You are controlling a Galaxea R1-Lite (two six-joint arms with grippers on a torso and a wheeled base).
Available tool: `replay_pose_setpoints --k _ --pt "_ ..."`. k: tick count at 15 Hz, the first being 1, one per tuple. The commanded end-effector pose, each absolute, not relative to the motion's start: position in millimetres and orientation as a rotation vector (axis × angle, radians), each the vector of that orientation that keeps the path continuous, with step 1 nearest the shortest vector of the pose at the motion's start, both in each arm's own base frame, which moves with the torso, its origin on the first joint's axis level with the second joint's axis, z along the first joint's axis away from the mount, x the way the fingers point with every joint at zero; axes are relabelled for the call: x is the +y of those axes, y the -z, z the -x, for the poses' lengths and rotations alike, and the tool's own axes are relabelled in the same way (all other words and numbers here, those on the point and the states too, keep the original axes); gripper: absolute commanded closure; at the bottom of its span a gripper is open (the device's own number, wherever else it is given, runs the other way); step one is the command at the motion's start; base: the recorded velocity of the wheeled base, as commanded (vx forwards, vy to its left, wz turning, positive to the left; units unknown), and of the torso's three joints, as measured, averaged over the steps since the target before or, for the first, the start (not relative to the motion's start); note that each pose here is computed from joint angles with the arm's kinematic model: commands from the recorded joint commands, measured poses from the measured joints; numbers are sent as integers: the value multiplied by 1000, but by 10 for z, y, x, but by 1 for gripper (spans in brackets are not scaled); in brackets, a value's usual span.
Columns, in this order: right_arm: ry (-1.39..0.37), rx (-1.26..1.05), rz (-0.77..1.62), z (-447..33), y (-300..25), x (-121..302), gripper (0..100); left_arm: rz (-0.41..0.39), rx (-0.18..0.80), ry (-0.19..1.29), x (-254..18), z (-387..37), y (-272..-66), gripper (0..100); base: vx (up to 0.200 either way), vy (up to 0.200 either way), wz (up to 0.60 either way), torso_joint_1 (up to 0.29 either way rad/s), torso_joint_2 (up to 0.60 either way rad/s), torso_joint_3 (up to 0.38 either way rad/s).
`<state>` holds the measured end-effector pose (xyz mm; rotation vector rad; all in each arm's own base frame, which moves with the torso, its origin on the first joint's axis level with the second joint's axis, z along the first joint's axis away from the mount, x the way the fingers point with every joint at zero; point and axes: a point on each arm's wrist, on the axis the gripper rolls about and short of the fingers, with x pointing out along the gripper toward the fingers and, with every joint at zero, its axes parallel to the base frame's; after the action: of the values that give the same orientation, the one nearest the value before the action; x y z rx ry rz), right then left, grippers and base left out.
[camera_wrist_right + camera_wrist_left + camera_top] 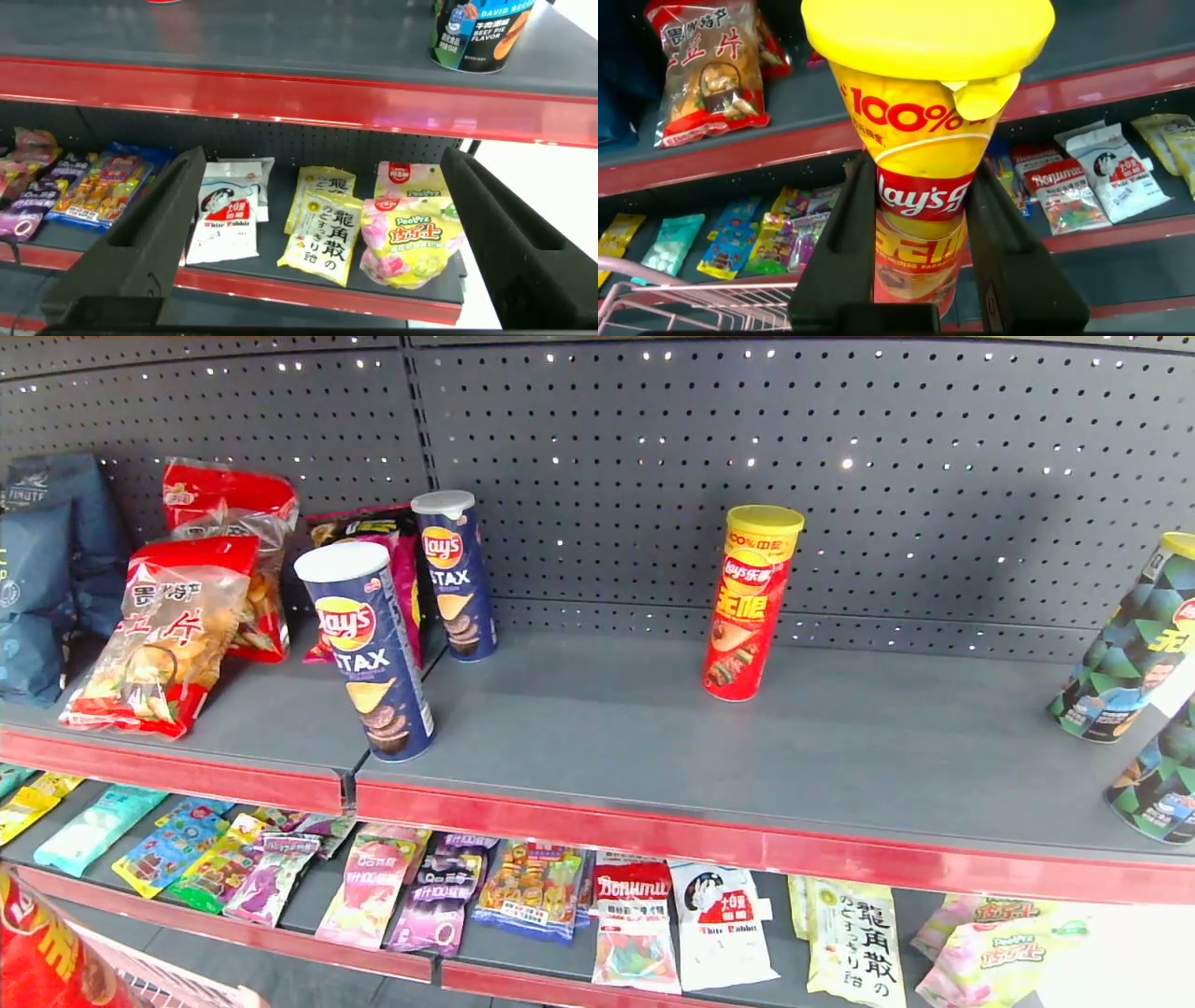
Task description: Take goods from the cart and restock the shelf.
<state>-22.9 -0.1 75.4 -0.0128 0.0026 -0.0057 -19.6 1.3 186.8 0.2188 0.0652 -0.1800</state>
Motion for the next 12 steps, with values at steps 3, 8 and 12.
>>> replay_pose_setpoints --k 3,8,12 --pt "-111 -45 45 260 -1060 24 0 -236 22 178 23 276 -1851 100 0 0 0 0 0 0" --pt "-407 35 134 -396 -2379 115 0 -229 -20 217 27 370 -1774 100 0 0 0 0 0 0" --pt "-579 133 141 -1270 -2868 493 0 -101 -2 215 22 324 -1880 100 0 0 0 0 0 0"
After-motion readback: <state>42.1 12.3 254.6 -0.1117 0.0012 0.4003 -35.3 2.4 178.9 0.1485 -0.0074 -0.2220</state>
